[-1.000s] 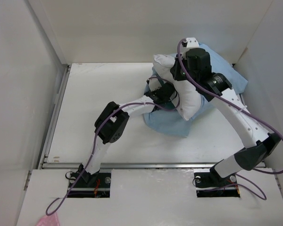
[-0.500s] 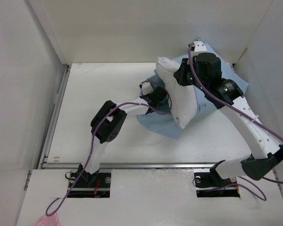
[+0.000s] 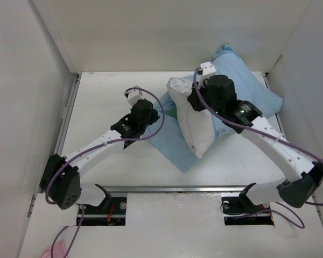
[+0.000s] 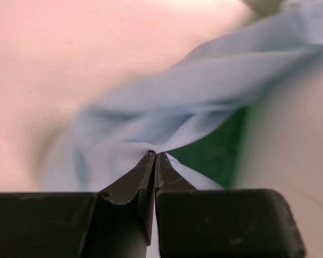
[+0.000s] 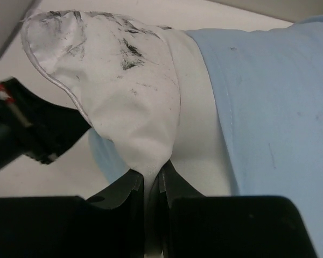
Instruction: Put the pillow into the pillowcase
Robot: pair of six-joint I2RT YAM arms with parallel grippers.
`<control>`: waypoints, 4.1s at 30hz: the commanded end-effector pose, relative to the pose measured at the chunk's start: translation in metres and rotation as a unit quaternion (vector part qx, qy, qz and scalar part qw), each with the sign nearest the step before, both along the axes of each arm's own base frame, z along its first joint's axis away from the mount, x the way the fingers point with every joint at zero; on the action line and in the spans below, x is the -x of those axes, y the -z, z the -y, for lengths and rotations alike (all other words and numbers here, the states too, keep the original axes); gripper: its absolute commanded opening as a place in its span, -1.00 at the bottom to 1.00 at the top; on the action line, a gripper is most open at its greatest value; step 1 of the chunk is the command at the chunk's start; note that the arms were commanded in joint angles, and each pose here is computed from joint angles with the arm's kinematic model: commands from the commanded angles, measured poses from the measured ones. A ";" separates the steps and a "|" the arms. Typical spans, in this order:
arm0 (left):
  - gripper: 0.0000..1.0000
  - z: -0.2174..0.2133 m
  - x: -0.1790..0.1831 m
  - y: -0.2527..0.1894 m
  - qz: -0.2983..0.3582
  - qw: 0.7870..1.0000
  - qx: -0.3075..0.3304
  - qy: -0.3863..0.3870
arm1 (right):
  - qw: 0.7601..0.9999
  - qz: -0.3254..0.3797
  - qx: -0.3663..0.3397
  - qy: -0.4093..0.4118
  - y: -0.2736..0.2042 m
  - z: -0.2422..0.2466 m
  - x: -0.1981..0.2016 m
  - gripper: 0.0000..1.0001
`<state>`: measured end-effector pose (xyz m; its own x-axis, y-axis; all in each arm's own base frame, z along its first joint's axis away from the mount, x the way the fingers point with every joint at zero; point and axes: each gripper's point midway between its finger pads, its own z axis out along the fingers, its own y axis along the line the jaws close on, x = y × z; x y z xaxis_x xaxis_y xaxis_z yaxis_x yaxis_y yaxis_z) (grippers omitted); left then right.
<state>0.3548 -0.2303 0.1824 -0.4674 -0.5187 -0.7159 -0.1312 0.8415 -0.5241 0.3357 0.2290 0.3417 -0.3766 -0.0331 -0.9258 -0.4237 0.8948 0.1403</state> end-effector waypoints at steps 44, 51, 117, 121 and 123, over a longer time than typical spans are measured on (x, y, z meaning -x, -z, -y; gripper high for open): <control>0.53 0.041 0.001 0.080 -0.038 0.971 -0.139 0.190 | 0.990 -0.035 -0.046 -0.128 0.055 -0.073 0.011 -1.00; 0.56 0.029 -0.012 0.143 -0.123 0.961 -0.211 0.130 | 0.987 -0.033 -0.067 -0.143 0.043 -0.076 0.015 -1.00; -0.07 -0.125 -0.013 0.011 -0.056 0.996 -0.048 -0.058 | 0.940 -0.003 0.247 -0.234 0.176 -0.117 -0.010 0.48; -0.07 -0.117 -0.001 0.025 -0.068 0.997 -0.034 -0.030 | 0.927 0.064 0.255 -0.269 0.144 -0.136 -0.005 0.54; -0.05 -0.112 0.004 0.029 -0.070 0.997 -0.025 -0.015 | 0.923 0.072 0.259 -0.277 0.143 -0.142 -0.009 0.56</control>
<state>0.3546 -0.1082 0.1433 -0.5560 -0.4858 -0.6745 -0.2831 0.8736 -0.3958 0.3408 0.3598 0.1688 -0.1681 -0.6286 -0.7594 -0.8083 0.5288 -0.2588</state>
